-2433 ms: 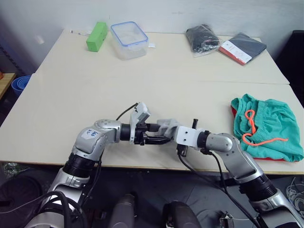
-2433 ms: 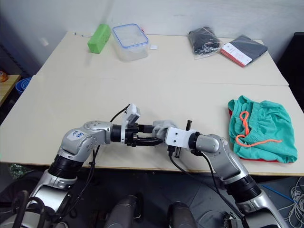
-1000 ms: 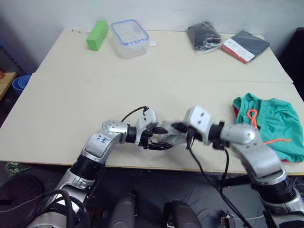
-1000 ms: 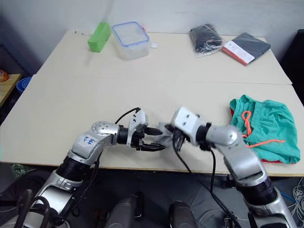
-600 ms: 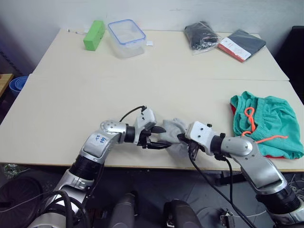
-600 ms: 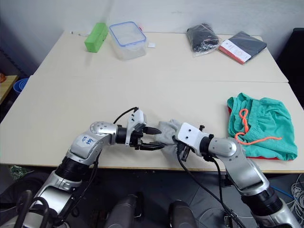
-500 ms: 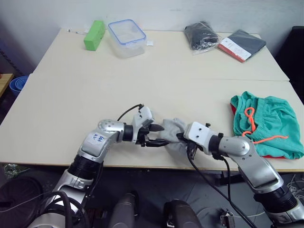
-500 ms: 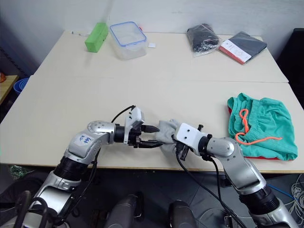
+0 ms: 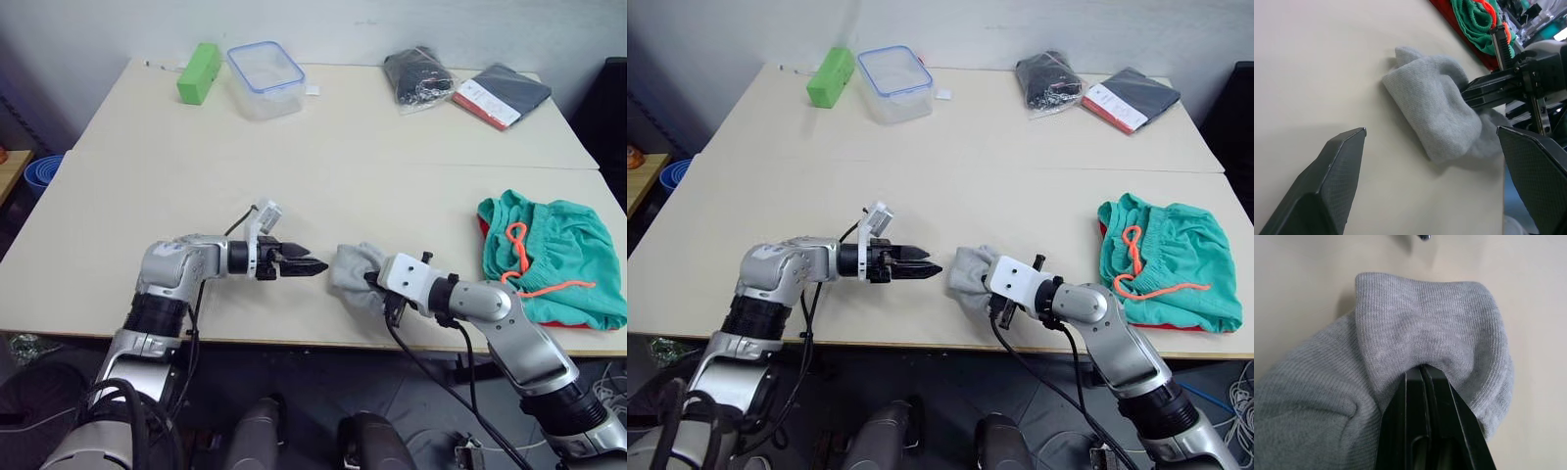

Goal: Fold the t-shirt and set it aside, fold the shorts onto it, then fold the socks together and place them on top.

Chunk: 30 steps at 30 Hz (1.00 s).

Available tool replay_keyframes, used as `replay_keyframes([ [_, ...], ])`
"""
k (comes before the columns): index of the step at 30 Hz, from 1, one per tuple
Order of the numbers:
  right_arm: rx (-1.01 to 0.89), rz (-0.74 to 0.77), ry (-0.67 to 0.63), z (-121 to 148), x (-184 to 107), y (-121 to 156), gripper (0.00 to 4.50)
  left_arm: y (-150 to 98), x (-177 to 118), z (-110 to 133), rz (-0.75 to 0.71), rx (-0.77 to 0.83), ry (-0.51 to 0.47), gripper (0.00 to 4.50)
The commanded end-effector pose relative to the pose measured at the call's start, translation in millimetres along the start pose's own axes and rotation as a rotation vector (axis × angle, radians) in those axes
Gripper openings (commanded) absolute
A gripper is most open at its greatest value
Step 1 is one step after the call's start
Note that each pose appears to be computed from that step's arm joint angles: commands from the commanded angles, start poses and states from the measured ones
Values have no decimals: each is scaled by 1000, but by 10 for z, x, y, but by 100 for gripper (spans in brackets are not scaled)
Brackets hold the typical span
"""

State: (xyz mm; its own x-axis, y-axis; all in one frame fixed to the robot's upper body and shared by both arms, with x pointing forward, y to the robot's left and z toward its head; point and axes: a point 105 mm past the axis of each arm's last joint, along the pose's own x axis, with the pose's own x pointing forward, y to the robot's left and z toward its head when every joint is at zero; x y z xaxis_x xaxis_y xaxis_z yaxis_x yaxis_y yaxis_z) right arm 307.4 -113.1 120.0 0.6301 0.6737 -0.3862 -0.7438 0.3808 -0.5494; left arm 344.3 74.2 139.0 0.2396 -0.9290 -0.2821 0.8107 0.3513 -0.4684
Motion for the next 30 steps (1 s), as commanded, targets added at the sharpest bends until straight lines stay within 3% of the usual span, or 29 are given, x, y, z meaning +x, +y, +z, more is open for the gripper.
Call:
replay_keyframes([
  [1, 6, -11, 45, -118, -16, 6, 0, -89, 130, 36, -69, -47, 9, 447],
  [18, -8, -40, 56, -148, -30, 10, 0, -136, 543, -14, -115, -78, 66, 447],
  [21, -11, -40, 55, -139, -29, 8, 0, -90, 579, -12, -91, -91, 56, 386],
  [30, -21, -38, 53, -129, -29, 13, 0, -97, 564, -26, -101, -125, 51, 95],
])
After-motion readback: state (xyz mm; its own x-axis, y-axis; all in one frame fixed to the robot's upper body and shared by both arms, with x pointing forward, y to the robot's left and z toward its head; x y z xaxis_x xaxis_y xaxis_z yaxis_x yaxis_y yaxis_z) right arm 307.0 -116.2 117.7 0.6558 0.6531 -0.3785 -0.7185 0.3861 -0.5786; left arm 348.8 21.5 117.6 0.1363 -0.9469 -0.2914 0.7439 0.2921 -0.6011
